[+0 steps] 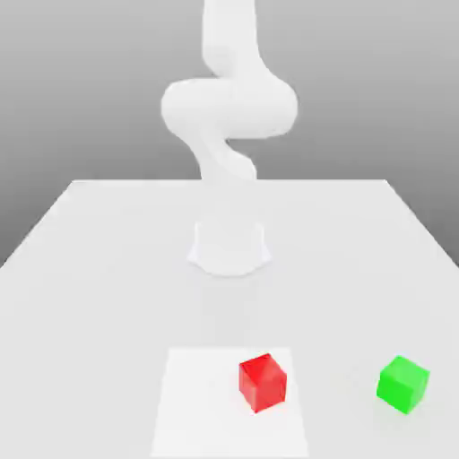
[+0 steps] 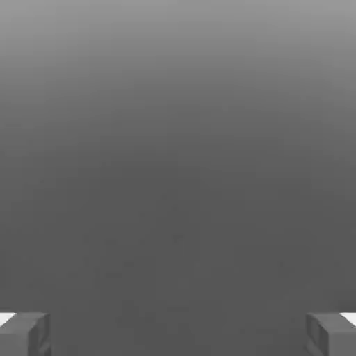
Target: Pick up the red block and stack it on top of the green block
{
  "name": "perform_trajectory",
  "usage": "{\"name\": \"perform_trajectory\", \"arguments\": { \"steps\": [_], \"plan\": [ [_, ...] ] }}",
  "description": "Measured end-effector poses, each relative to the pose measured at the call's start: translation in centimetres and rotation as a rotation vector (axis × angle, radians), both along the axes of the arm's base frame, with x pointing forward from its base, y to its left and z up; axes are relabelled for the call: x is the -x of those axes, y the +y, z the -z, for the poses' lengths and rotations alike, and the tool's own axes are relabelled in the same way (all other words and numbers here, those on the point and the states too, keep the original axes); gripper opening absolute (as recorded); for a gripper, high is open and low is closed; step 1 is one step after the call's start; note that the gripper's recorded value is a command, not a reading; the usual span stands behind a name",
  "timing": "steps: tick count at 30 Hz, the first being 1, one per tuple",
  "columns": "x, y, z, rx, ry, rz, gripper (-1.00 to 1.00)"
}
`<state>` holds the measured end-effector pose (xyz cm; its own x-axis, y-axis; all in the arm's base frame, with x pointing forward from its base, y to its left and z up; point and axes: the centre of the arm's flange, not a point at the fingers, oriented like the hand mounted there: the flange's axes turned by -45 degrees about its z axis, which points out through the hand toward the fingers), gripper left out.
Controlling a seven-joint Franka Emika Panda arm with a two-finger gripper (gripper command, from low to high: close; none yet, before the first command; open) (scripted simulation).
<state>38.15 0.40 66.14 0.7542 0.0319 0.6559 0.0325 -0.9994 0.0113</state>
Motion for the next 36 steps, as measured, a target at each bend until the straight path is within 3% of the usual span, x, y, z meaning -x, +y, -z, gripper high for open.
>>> {"name": "perform_trajectory", "arguments": {
  "steps": [5,10,20,26,27,36],
  "plan": [
    [-5.2,1.2,11.3,0.046,0.176,-0.095,0.00],
    [-7.1,2.5,22.6,0.089,0.345,-0.192,0.00],
    [-2.7,4.4,43.7,0.164,0.672,-0.398,0.00],
    [-2.0,4.3,50.6,0.168,0.701,-0.413,0.00],
    [-1.9,4.3,51.4,0.168,0.701,-0.413,-1.00],
    [-2.0,4.3,49.8,0.169,0.702,-0.413,-1.00]
  ]
}}
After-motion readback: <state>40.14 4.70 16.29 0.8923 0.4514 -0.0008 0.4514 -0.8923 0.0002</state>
